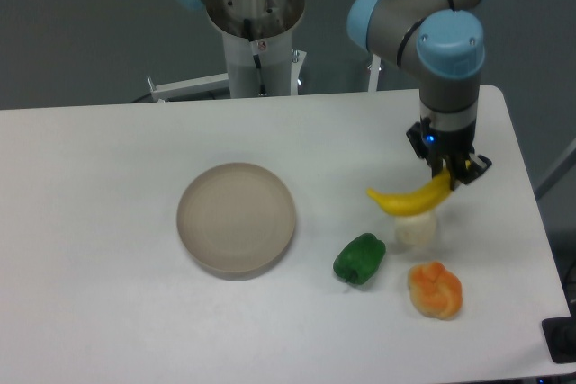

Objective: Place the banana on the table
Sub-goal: 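Lift the banana up and away from the orange pepper, then carry the banana toward the plate side and lower it onto the table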

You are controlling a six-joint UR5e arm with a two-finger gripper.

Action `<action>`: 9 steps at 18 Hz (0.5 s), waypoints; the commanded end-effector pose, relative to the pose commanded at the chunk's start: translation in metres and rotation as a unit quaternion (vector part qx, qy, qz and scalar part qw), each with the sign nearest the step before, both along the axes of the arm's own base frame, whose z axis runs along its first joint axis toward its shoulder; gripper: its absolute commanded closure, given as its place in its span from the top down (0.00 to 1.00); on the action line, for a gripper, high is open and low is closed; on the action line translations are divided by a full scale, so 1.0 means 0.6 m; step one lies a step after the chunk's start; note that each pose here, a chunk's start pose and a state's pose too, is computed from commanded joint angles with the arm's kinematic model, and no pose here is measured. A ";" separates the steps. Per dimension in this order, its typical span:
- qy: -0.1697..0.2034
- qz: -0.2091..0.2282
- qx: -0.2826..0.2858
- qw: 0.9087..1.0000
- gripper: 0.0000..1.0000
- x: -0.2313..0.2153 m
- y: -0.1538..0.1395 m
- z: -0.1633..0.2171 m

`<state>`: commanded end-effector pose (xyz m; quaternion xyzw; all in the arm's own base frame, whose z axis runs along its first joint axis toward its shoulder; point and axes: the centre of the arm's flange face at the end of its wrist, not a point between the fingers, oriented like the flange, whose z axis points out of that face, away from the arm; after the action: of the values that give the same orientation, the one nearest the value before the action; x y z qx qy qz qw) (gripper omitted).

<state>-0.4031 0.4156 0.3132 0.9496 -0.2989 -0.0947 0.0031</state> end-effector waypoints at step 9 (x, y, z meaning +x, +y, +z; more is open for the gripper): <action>-0.072 -0.015 -0.037 0.997 0.19 0.051 -0.064 -0.110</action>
<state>-0.3722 0.3770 0.2471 0.9486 -0.3156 -0.0147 0.0156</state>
